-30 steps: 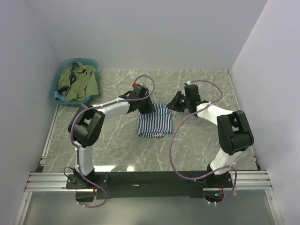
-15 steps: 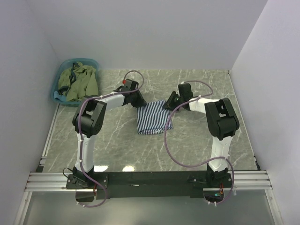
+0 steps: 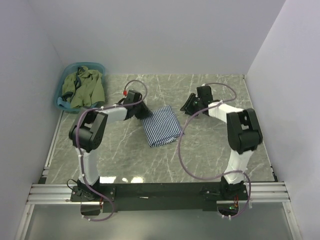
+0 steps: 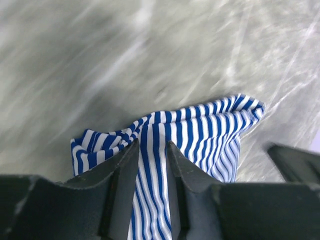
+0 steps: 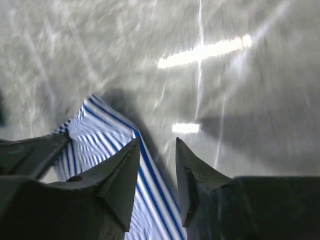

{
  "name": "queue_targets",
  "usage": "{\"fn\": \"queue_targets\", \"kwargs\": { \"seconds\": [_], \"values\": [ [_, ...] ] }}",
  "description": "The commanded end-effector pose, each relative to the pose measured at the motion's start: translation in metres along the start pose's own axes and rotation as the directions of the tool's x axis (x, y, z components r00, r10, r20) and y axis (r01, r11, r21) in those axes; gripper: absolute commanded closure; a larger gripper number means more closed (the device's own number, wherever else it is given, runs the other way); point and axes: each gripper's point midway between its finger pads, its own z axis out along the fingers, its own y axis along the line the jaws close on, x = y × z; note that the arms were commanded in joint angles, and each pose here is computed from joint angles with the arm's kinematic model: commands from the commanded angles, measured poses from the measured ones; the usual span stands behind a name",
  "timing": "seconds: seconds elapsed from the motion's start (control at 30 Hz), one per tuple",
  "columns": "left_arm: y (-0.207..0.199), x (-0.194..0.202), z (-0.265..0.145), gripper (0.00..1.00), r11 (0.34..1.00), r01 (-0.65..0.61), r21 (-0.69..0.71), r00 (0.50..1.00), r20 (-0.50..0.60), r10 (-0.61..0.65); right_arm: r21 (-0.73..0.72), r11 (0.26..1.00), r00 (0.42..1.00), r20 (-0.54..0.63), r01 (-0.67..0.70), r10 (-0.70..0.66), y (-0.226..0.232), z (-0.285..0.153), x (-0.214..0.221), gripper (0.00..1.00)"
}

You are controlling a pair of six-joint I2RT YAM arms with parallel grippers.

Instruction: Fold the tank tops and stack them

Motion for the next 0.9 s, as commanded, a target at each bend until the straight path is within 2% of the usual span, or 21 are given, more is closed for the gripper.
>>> {"fn": "queue_targets", "kwargs": {
  "seconds": [0.0,0.03,0.07,0.1,0.13,0.17,0.2,0.27,0.3,0.37,0.47,0.57,0.87],
  "values": [
    [0.044,0.018,-0.021,0.65,0.988,0.111,-0.111,0.993,0.041,-0.108,-0.064,0.997,0.996,0.075,0.051,-0.046,0.039,-0.056,0.001,0.55],
    [0.047,0.023,-0.025,0.65,0.985,0.129,-0.112,0.991,0.045,-0.124,-0.053,0.997,0.997,0.051,0.052,-0.049,0.029,-0.059,0.024,0.53],
    [0.042,0.023,-0.032,0.64,0.985,0.146,-0.089,0.988,0.064,-0.14,-0.075,0.996,0.996,0.079,0.057,-0.051,0.039,-0.076,0.03,0.51],
    [0.058,0.038,-0.036,0.65,0.974,0.195,-0.118,0.98,0.054,-0.19,-0.069,0.994,0.997,0.029,0.08,-0.078,0.035,-0.077,0.066,0.48],
    [0.048,0.043,-0.046,0.66,0.975,0.206,-0.082,0.977,0.062,-0.202,-0.087,0.993,0.996,0.056,0.081,-0.076,0.042,-0.092,0.072,0.46],
    [0.055,0.057,-0.046,0.67,0.971,0.219,-0.101,0.976,0.043,-0.215,-0.086,0.992,0.995,0.043,0.088,-0.085,0.04,-0.096,0.087,0.45],
    [0.061,0.065,-0.056,0.66,0.962,0.25,-0.111,0.967,0.067,-0.244,-0.064,0.994,0.996,0.001,0.094,-0.094,0.026,-0.098,0.114,0.43],
    [0.059,0.091,-0.067,0.67,0.962,0.238,-0.135,0.971,0.05,-0.233,-0.093,0.994,0.998,0.006,0.055,-0.055,0.024,-0.117,0.128,0.41],
    [0.06,0.096,-0.075,0.66,0.957,0.255,-0.138,0.966,0.076,-0.247,-0.069,0.997,0.999,-0.022,0.036,-0.038,0.004,-0.119,0.146,0.38],
    [0.053,0.115,-0.085,0.65,0.962,0.241,-0.125,0.97,0.05,-0.236,-0.087,0.996,1.0,-0.012,0.005,-0.006,0.001,-0.133,0.156,0.36],
    [0.06,0.133,-0.092,0.65,0.964,0.214,-0.157,0.977,0.022,-0.214,-0.031,0.999,1.0,-0.007,-0.019,0.019,-0.022,-0.144,0.171,0.32],
    [0.061,0.134,-0.094,0.65,0.968,0.185,-0.168,0.983,0.018,-0.185,-0.02,0.999,0.999,-0.019,-0.044,0.044,-0.031,-0.15,0.183,0.31],
    [0.035,0.129,-0.097,0.62,0.99,0.109,-0.084,0.994,-0.012,-0.11,0.069,0.99,0.991,-0.046,-0.126,0.129,-0.063,-0.151,0.209,0.29]
  ]
}}
